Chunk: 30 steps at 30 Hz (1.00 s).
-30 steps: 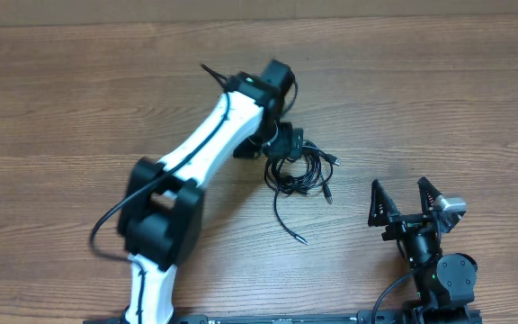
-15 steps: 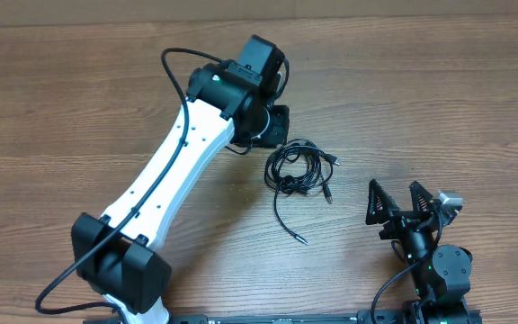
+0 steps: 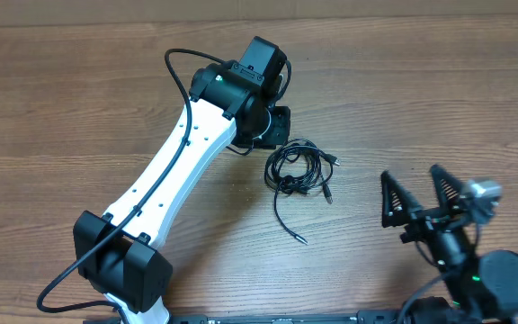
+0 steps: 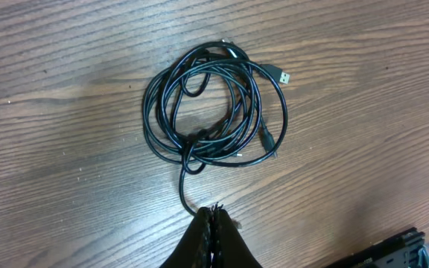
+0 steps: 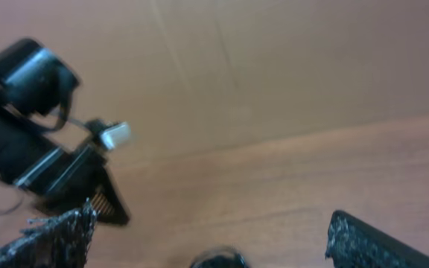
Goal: Untangle cables
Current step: 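Raise the right arm and bring its gripper beside the cable bundle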
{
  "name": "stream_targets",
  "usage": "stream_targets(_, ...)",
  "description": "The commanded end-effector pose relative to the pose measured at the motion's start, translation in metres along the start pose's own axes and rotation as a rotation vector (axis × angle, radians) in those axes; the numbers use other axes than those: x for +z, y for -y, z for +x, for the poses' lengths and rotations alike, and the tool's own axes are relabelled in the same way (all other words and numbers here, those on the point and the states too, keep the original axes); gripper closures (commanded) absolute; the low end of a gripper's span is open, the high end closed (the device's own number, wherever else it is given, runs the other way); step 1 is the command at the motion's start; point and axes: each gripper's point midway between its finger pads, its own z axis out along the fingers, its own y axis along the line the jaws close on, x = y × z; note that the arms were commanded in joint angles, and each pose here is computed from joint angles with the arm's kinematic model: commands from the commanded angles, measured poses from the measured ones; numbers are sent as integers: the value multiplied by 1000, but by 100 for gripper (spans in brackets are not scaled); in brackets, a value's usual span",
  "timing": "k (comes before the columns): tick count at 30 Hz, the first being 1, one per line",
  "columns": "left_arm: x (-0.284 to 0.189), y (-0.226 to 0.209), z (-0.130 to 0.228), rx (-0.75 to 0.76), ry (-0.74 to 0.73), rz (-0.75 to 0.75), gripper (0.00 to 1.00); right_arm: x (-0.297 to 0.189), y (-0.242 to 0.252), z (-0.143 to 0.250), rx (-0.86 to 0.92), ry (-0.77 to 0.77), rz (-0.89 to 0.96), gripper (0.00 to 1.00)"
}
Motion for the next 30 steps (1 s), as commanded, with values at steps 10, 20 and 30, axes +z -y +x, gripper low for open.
stream_targets(10,5,0,2,7,-18,0,96,27,-27,-58,-109,-377,23,0)
stream_targets(20,11,-12,-4,2,4,-71,96,76,-55,-23,104,-724,-172,0)
stream_targets(30,48,-24,0,-16,-82,-114,96,106,-41,14,179,-861,-160,35)
